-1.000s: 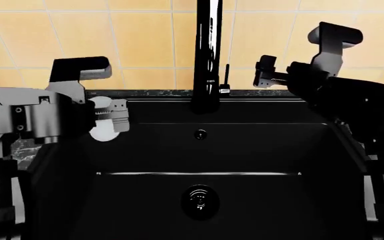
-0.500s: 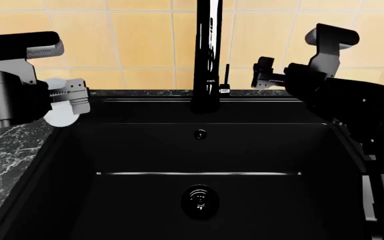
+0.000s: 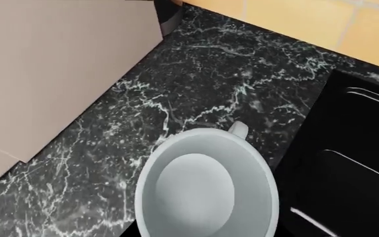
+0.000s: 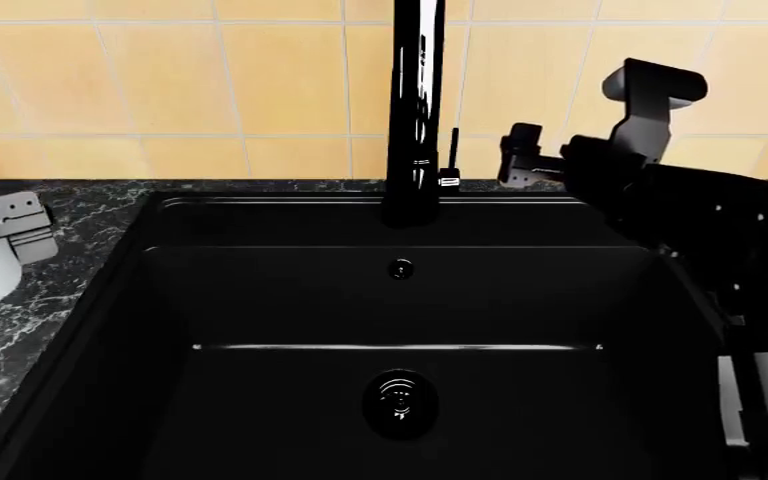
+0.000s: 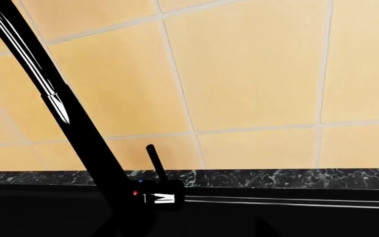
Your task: Pick the cup and bowl from the sink and place them on the counter for drying.
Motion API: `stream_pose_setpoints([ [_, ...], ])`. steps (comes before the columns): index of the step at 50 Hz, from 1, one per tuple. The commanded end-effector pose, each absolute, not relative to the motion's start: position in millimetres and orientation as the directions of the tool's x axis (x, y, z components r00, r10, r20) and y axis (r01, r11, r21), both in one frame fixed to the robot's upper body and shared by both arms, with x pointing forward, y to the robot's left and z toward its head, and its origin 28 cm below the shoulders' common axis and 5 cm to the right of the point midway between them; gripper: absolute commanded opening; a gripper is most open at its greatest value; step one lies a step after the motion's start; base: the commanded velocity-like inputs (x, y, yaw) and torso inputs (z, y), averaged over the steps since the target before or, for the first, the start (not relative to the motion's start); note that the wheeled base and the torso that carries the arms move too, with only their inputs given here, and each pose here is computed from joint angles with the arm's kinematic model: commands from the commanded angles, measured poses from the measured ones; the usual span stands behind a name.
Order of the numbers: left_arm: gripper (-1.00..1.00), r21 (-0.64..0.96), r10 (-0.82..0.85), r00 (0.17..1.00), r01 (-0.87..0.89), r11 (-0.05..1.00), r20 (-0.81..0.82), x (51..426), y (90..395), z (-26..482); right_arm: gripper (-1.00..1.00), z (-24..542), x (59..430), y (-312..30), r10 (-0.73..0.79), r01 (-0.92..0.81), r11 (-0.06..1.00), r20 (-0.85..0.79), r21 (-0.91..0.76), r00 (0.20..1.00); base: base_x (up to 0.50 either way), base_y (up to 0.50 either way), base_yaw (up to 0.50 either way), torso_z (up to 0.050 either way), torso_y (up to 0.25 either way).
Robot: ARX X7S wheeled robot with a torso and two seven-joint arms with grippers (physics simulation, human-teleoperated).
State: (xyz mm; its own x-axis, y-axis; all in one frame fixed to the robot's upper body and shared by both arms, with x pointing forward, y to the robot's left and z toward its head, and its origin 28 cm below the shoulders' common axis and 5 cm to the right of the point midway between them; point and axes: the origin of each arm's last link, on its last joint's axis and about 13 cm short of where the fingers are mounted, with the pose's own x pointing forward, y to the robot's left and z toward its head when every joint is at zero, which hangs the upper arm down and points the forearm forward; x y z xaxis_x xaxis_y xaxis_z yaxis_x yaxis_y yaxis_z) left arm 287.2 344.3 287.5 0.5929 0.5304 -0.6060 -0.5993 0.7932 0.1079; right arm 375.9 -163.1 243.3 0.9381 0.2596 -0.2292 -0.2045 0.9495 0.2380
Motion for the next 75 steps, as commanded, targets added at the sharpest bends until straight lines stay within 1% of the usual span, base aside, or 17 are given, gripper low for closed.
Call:
stream_pose_setpoints([
  [1,-1.0,0.097,0.578,0.519,-0.685,0.722,-0.63,275.0,370.3,278.3,1.0,240.0,376.4,-160.3,0.274,-0.216,0.945,-0.232,0.247,0.933,0.0,0.0,0.0,0.0,0.0],
  [9,-1.0,0.105,0.577,0.491,-0.695,0.711,-0.653,279.1,368.1,266.5,1.0,237.8,375.2,-159.7,0.276,-0.216,0.944,-0.238,0.251,0.931,0.0,0.0,0.0,0.002,0.001],
  [11,-1.0,0.102,0.573,0.488,-0.697,0.71,-0.658,275.3,373.4,264.3,1.0,237.4,375.1,-159.5,0.278,-0.217,0.943,-0.239,0.252,0.931,0.0,0.0,0.0,0.0,0.0],
  [17,-1.0,0.095,0.564,0.472,-0.704,0.704,-0.677,269.3,376.6,255.5,1.0,236.1,374.8,-159.2,0.28,-0.217,0.943,-0.245,0.253,0.928,0.0,0.0,0.0,0.0,0.0],
  [33,-1.0,0.073,0.523,0.428,-0.719,0.691,-0.737,260.9,380.2,222.9,1.0,234.5,374.4,-156.7,0.29,-0.22,0.937,-0.251,0.27,0.924,0.0,0.0,0.0,0.0,0.0],
  [38,-1.0,0.081,0.523,0.42,-0.718,0.691,-0.742,265.9,377.7,222.3,1.0,236.2,373.8,-156.6,0.288,-0.221,0.938,-0.247,0.269,0.925,0.0,0.0,0.0,0.0,0.0],
  [46,-1.0,0.077,0.518,0.412,-0.723,0.687,-0.75,261.0,384.4,216.9,1.0,235.4,373.7,-156.6,0.287,-0.218,0.937,-0.249,0.272,0.925,0.0,0.0,0.0,0.0,0.0],
  [50,-1.0,0.077,0.519,0.41,-0.725,0.684,-0.75,261.0,382.5,218.1,1.0,234.6,373.8,-156.4,0.287,-0.218,0.937,-0.248,0.274,0.925,0.0,0.0,0.0,0.0,0.0],
  [51,1.0,0.075,0.519,0.411,-0.726,0.684,-0.749,260.6,382.7,219.8,1.0,232.9,373.5,-156.0,0.288,-0.218,0.937,-0.25,0.275,0.924,0.0,0.0,0.0,0.0,0.0],
  [54,1.0,0.072,0.522,0.416,-0.727,0.682,-0.744,258.9,385.8,223.3,1.0,232.7,372.9,-156.0,0.29,-0.219,0.936,-0.249,0.276,0.924,0.0,0.0,0.0,0.0,0.0],
  [61,1.0,0.066,0.526,0.44,-0.719,0.692,-0.728,263.6,380.0,232.0,1.0,233.2,372.6,-156.9,0.288,-0.218,0.936,-0.246,0.276,0.925,0.0,0.0,0.0,0.0,0.0],
  [63,1.0,0.093,0.546,0.456,-0.703,0.705,-0.703,263.4,379.2,240.1,1.0,233.4,372.2,-157.0,0.286,-0.216,0.936,-0.246,0.277,0.926,0.0,0.0,0.0,0.0,0.0],
  [69,1.0,0.078,0.548,0.488,-0.694,0.716,-0.679,269.0,372.3,257.7,1.0,232.8,372.4,-157.3,0.285,-0.214,0.936,-0.246,0.279,0.926,0.0,0.0,0.0,0.0,0.0],
  [75,1.0,0.076,0.539,0.509,-0.676,0.733,-0.671,268.0,370.3,262.8,1.0,231.3,371.1,-157.8,0.286,-0.214,0.935,-0.247,0.282,0.926,0.0,0.0,0.0,0.0,0.0],
])
